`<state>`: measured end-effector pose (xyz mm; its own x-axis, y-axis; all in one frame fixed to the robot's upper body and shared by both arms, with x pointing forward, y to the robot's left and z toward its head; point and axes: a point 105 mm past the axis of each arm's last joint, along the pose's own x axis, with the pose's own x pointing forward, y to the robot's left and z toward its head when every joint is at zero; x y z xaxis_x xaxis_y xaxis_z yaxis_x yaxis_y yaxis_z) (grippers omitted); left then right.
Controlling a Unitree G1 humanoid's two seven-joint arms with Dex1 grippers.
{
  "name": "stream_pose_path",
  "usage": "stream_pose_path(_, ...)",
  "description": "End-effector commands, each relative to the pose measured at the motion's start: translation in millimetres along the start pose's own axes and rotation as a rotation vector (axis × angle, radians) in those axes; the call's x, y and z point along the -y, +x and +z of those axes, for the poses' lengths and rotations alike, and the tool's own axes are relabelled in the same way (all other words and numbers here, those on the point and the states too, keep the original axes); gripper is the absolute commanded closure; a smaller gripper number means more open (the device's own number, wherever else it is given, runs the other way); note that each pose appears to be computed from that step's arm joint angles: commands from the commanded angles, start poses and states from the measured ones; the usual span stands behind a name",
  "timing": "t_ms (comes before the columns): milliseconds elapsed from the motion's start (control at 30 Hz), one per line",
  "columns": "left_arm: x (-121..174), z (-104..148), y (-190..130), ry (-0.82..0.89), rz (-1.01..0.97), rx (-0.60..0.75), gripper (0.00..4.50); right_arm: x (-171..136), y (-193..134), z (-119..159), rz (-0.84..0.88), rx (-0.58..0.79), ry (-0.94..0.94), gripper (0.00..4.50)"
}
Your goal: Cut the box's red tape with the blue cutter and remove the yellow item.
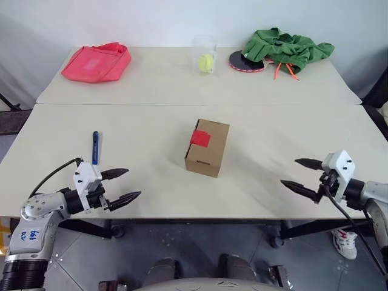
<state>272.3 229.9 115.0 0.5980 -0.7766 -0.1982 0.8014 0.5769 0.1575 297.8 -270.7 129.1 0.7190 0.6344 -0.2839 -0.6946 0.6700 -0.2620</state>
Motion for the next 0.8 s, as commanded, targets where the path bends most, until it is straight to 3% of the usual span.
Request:
stream_pose_path(33,-3,10,-3,0.049,0.01,0.012,0.02,6,-4,15,-0.023,0.031,-0.04,0.0)
stream_pose_path(367,-12,22,4,0.039,0.039,-0.004,0.02,9,-8,25,-0.083,0.013,-0.026,0.0)
stream_pose_path(667,-28,48,29,0.105,0.021,0.077,0.02,-9,7,61,-0.119,0.085,-0.077,0.0)
stream_pose_path(800,-36,48,43,0.122,0.003,0.078,0.87,-21,17,67,-0.12,0.114,-0.061,0.92)
